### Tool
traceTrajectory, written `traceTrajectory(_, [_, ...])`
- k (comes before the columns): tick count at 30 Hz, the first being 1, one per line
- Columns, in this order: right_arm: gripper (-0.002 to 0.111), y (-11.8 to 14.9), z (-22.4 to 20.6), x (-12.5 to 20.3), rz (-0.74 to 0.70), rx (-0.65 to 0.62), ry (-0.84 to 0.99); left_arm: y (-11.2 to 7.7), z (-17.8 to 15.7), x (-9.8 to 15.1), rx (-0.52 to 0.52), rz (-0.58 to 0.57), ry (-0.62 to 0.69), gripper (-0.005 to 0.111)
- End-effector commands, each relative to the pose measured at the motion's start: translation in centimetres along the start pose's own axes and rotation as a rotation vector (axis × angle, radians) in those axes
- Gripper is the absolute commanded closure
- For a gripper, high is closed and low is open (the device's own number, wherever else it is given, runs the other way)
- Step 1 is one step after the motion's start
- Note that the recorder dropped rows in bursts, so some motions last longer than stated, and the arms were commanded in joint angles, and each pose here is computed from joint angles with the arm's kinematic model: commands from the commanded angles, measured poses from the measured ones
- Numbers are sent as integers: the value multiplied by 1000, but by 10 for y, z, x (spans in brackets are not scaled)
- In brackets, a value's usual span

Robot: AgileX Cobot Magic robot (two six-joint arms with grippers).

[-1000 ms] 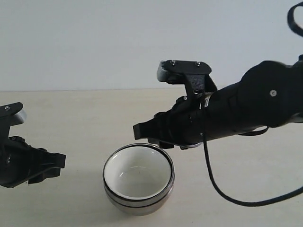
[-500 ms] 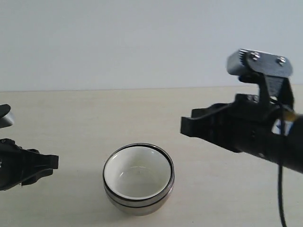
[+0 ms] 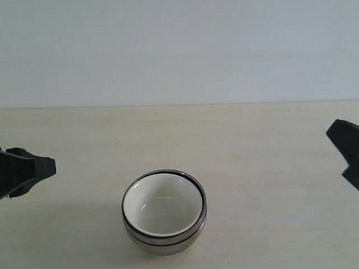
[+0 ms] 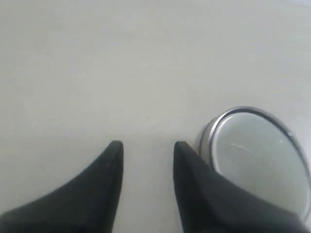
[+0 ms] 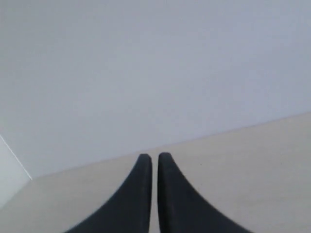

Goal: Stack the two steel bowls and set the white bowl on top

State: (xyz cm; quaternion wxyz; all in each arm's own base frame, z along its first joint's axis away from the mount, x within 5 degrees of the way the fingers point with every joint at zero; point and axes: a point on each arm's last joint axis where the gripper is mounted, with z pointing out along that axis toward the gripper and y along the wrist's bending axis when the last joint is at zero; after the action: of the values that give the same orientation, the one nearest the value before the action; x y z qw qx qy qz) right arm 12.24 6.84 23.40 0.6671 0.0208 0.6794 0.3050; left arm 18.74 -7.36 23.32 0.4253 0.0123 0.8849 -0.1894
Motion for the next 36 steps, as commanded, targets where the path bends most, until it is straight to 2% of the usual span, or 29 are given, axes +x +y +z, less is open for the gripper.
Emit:
traceTrajectory(1, [108, -5, -11, -6, 26, 5, -92, -12, -33, 8, 89, -6, -160, 74])
traceTrajectory(6, [108, -7, -12, -4, 26, 15, -69, -12, -68, 24, 185, 7, -316, 74])
traceTrajectory(13, [108, -7, -12, -3, 26, 15, -57, 1, -90, 48, 244, -31, -413, 74])
traceTrajectory(17, [108, -7, -12, -3, 26, 15, -57, 5, -89, 59, 260, -63, -395, 74])
traceTrajectory(21, [108, -7, -12, -3, 26, 15, -57, 1, -86, 73, 306, -70, -241, 74])
traceTrajectory(25, [108, -7, -12, -3, 26, 15, -57, -1, -85, 80, 329, -52, -158, 74])
traceTrajectory(34, [108, -7, -12, -3, 26, 15, -57, -2, -85, 81, 331, -54, -153, 74])
traceTrajectory(36, [108, -7, -12, -3, 26, 15, -57, 0, -85, 76, 308, -14, -218, 74])
